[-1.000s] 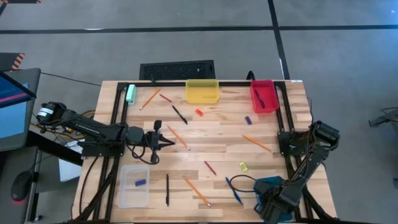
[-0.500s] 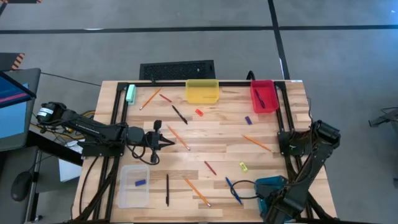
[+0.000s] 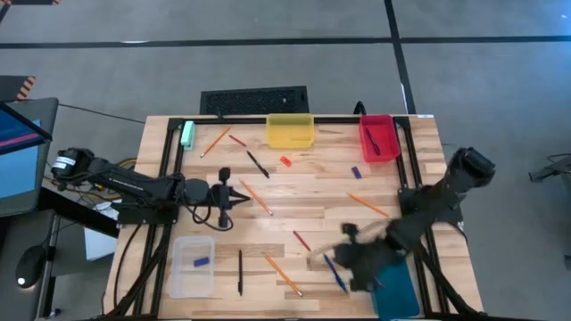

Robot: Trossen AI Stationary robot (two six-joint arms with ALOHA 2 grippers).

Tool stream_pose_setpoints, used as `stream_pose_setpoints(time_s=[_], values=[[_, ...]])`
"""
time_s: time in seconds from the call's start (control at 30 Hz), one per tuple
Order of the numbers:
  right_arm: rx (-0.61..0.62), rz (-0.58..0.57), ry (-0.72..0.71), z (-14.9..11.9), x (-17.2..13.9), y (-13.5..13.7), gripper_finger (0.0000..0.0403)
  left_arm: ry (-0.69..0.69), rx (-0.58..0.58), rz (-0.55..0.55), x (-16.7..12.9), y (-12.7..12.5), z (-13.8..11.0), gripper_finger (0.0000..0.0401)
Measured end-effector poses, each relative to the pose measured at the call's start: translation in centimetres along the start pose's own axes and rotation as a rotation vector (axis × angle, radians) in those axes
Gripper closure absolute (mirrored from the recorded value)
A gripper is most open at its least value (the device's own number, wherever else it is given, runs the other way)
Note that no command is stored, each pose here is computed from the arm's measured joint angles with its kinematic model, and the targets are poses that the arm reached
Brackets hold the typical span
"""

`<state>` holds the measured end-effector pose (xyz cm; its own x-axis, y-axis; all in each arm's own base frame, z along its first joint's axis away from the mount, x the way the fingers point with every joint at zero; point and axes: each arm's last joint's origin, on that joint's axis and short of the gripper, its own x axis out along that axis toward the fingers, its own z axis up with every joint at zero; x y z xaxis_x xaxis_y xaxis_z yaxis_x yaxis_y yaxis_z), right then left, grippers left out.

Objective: Sort crayons/erasers/pens/pencils in bins
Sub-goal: Put the orange pencil into the yellow bin

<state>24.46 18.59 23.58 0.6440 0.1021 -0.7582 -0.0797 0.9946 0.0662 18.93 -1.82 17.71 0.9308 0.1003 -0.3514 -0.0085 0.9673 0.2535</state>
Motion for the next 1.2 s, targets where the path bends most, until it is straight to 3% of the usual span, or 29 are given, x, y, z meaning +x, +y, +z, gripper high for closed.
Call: stream_pose_setpoints(time_s=[0.2, 0.33, 0.43, 0.63, 0.73, 1.07, 1.2], values=[[-0.171, 0.093, -0.226, 0.8, 3.7, -7.5, 0.04, 0.091, -0.041, 0.064, 0.3, 1.8, -0.7, 0.0397], [-0.182, 0.124, -0.332, -0.4, 5.4, -11.7, 0.0401, 0.154, -0.045, 0.091, 0.4, 3.0, -0.5, 0.0397], [-0.161, 0.136, -0.377, -1.7, 6.3, -13.9, 0.0401, 0.176, -0.039, 0.05, 0.4, 3.6, -0.2, 0.0397], [-0.163, 0.095, -0.431, -2.4, 6.0, -16.0, 0.0401, 0.259, 0.017, -0.109, 0.5, 3.7, 0.2, 0.0399], [-0.175, 0.058, -0.445, -2.3, 5.9, -17.1, 0.0401, 0.29, 0.027, -0.133, 1.3, 3.7, 0.4, 0.04], [-0.189, 0.06, -0.538, -2.2, 7.5, -20.6, 0.0401, 0.343, 0.057, -0.305, 5.5, 3.6, 1.7, 0.0401], [-0.188, 0.048, -0.568, -2.2, 8.0, -20.9, 0.0401, 0.426, 0.048, -0.364, 7.2, 3.5, 2.0, 0.0397]])
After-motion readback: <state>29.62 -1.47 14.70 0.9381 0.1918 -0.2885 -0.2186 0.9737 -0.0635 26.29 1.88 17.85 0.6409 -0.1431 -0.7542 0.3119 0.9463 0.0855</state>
